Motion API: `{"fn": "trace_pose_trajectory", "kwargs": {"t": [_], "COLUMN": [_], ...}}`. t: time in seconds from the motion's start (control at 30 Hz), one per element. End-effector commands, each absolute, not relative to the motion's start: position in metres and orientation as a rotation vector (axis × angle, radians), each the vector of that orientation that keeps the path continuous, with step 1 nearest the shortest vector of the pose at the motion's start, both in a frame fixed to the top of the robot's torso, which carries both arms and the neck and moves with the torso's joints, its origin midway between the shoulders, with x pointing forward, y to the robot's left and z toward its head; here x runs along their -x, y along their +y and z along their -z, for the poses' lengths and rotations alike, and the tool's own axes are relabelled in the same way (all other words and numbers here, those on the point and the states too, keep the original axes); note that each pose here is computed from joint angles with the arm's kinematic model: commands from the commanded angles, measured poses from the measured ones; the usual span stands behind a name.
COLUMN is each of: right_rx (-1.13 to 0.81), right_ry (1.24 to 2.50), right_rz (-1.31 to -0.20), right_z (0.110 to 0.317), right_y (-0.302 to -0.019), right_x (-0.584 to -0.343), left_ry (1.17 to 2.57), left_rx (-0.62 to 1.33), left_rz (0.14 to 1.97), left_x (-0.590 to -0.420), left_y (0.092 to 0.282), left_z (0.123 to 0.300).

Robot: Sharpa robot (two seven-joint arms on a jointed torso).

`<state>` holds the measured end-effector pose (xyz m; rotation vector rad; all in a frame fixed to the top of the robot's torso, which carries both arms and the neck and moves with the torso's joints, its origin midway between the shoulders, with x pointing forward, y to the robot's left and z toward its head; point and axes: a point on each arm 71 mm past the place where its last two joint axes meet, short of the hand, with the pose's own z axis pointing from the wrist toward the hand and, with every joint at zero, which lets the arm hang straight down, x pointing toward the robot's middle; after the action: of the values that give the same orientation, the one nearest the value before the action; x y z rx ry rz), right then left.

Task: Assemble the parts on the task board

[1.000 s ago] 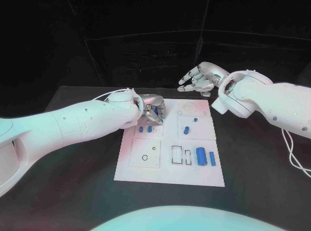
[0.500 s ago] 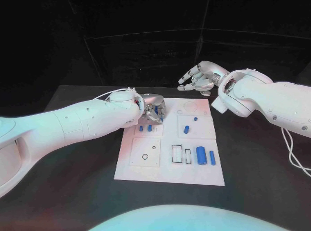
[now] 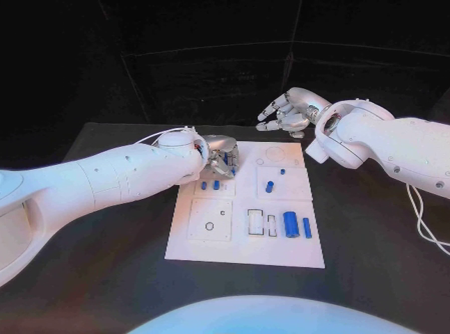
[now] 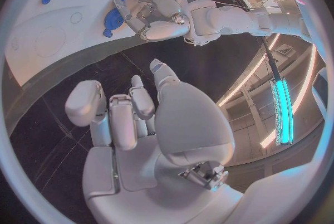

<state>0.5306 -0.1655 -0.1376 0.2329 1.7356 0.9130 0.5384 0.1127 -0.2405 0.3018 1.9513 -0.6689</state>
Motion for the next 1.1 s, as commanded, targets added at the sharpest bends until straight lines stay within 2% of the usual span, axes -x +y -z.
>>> {"fn": "trace_pose_trajectory", "kwargs": {"t": [0.03, 0.4, 0.6, 0.8, 1.1], "right_rx": [-0.221, -0.226, -0.226, -0.228, -0.231], "right_ry": [1.733, 1.733, 1.733, 1.733, 1.733], "right_rz": [-0.922, -0.916, -0.914, -0.912, -0.907], "right_z": [0.136, 0.136, 0.137, 0.137, 0.137], "right_y": [-0.164, -0.166, -0.167, -0.168, -0.17], "right_x": [-0.53, -0.531, -0.532, -0.532, -0.532], "left_ry": [1.925, 1.828, 1.798, 1.79, 1.865], "left_rx": [-0.31, -0.27, -0.226, -0.184, -0.124], "left_rz": [0.675, 0.746, 0.793, 0.809, 0.756], "left_x": [-0.538, -0.534, -0.529, -0.523, -0.522], "left_y": [0.113, 0.119, 0.125, 0.14, 0.172], "left_z": [0.241, 0.232, 0.22, 0.211, 0.213]}}
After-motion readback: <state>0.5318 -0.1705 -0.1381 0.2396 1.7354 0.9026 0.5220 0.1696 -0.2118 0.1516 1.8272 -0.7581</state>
